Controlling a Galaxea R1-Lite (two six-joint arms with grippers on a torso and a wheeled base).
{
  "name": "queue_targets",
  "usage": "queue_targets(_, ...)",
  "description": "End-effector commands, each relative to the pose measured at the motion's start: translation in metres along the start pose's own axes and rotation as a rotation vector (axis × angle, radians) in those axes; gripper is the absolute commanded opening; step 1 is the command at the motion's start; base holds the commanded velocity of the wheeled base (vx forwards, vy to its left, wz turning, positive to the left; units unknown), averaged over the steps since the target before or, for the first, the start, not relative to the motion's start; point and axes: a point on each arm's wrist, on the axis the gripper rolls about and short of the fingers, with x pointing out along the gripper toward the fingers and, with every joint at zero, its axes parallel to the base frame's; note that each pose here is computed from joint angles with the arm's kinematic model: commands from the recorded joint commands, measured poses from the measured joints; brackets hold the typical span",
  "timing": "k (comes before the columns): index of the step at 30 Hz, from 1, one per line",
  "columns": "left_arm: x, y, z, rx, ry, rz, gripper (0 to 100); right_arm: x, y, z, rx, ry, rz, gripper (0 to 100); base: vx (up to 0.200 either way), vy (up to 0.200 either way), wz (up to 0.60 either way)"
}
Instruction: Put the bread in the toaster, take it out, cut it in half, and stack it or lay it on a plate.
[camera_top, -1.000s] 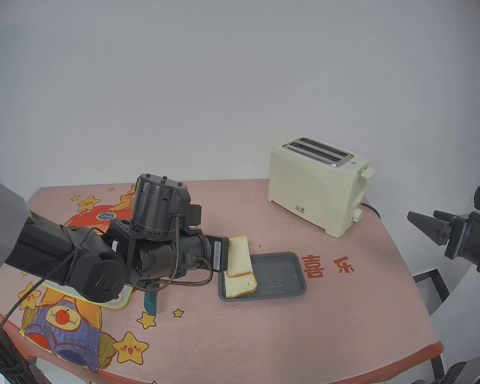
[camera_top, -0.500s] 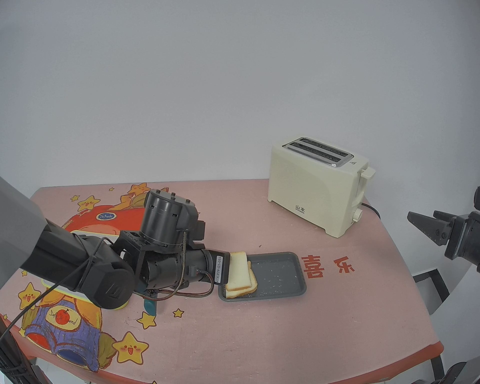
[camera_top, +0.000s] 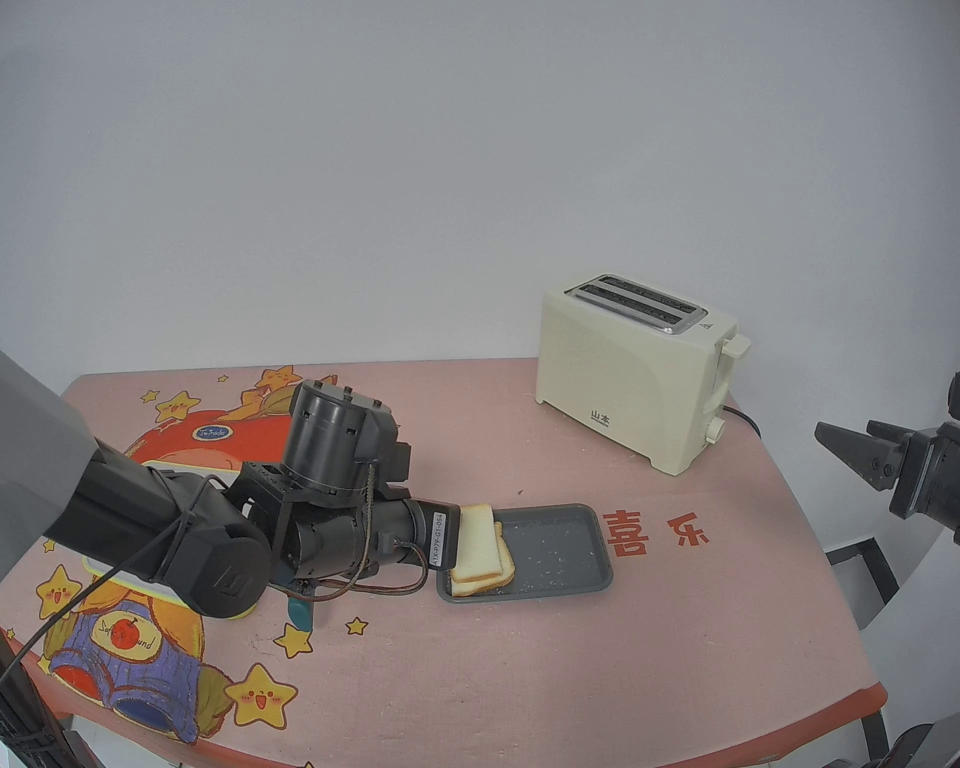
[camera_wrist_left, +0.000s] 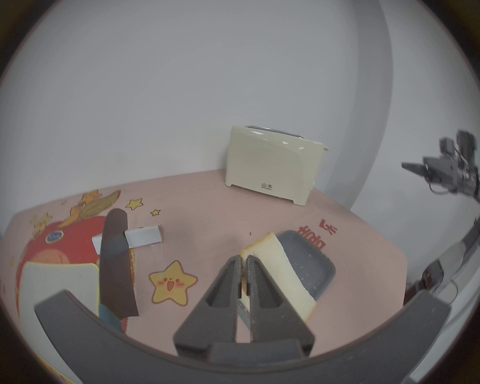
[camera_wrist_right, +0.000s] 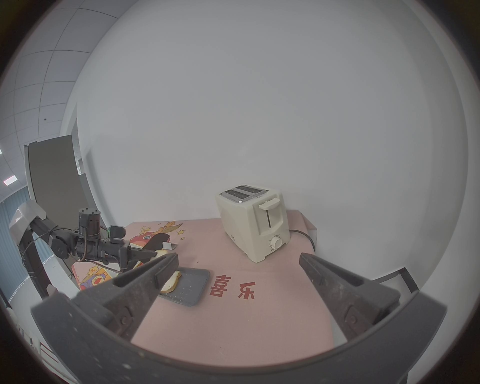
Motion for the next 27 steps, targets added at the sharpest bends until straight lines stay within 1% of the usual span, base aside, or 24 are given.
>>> queue_targets(1,0.0006,0.0000,-0.0001,-0.001,0.000,0.000,100,0.0004,0.0001,0.0000,-0.001,0.001,0.000,100,0.000,0.000,0.00)
queue_targets(23,-0.0008,-0.0013,0.0030,0.003,-0.019,-0.001,100,0.0004,0.0001,0.0000,0.001,0.001,0.000,100,0.000,0.000,0.00)
queue_targets(27,-0.0075,-0.0015,0.0021,0.003,-0.022,-0.001,100,0.0004,-0.0001,0.0000,0.000,0.001,-0.001,100,0.000,0.000,0.00)
